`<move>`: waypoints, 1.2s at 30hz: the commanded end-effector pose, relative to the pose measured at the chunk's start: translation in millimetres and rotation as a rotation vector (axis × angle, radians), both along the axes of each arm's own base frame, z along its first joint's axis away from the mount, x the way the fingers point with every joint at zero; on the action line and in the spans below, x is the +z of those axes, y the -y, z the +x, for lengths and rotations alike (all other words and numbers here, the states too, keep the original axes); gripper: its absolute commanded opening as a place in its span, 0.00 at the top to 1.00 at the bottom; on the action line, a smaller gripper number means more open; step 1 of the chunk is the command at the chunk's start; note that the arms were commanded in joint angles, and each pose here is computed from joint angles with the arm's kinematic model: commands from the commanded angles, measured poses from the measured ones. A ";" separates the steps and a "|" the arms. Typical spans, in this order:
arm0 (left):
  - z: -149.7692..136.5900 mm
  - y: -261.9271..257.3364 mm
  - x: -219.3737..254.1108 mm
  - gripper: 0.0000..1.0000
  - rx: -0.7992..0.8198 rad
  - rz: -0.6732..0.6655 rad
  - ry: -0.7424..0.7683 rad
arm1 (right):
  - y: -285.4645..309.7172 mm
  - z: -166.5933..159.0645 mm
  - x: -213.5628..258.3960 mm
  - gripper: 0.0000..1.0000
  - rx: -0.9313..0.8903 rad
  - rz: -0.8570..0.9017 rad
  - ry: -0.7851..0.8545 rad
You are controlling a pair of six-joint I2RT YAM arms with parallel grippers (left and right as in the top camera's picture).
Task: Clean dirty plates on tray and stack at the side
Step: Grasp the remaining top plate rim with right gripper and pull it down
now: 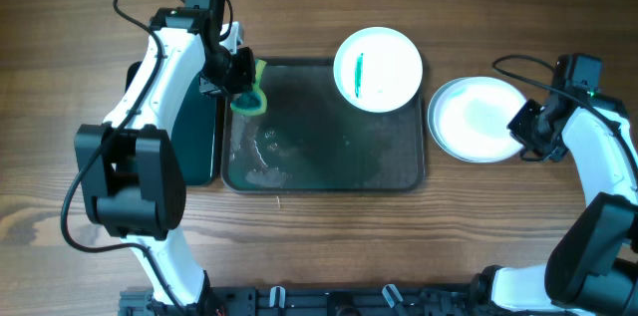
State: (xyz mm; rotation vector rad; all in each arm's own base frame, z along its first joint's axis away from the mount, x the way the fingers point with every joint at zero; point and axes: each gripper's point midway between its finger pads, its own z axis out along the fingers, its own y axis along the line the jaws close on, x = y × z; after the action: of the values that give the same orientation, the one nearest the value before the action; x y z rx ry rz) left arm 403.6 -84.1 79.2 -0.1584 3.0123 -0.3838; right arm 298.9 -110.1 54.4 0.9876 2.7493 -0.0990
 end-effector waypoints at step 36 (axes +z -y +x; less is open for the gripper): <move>7.1 1.0 12.6 0.96 0.009 -0.008 0.045 | -181.8 161.1 -33.8 0.85 0.680 0.184 0.277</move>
State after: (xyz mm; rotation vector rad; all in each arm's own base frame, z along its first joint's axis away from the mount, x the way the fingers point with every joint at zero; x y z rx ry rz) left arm 406.4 -84.4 79.7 -0.1557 3.0005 -0.3853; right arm 457.7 71.1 21.9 0.0647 2.6971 0.3884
